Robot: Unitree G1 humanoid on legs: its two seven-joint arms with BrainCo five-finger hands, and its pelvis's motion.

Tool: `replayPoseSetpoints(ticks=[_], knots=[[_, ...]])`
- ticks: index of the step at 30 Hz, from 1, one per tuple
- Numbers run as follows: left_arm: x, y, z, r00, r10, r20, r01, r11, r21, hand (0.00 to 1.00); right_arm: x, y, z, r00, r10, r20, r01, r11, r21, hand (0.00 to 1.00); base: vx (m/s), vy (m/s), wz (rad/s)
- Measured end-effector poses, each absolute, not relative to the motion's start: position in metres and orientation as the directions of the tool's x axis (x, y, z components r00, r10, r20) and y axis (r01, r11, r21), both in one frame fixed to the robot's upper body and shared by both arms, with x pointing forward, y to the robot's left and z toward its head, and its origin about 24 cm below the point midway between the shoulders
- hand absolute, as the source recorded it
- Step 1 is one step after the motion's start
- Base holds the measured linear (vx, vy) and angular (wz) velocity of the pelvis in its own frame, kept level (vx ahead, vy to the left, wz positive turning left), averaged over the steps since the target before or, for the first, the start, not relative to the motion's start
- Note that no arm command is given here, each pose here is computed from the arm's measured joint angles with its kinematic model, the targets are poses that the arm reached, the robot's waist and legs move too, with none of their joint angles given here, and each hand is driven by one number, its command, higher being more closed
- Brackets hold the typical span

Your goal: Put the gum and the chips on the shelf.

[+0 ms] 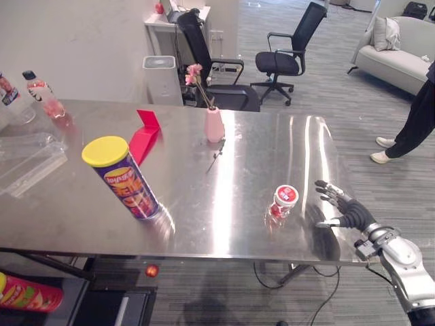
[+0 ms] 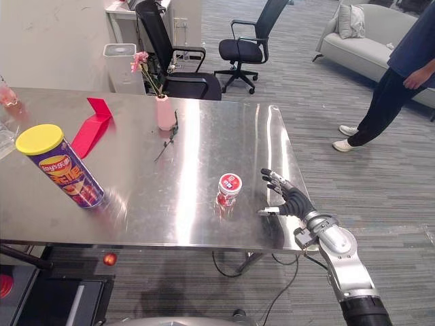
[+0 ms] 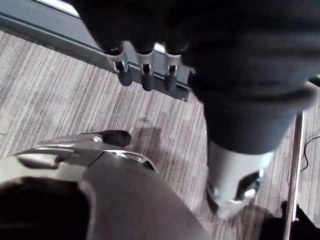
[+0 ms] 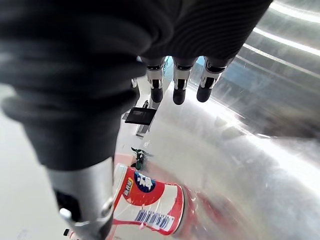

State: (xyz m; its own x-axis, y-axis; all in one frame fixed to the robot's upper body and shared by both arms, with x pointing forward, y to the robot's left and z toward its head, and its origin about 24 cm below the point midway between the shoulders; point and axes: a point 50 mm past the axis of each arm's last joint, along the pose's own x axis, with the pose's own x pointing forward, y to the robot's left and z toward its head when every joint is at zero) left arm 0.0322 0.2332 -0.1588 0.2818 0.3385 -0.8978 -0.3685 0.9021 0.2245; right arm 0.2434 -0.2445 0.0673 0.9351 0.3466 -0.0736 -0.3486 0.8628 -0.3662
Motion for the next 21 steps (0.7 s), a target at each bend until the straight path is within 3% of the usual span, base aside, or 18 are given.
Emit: replayPoseSetpoints(ticks=[21], knots=[[0.035, 0.230, -0.159, 0.291, 0.316, -0.903, -0.352, 0.913, 0.206, 0.00, 0.258, -0.254, 0.065, 0.956, 0.285, -0.070, -0.290, 0.887, -0.360, 0.00, -0.01, -0.003, 0.04]])
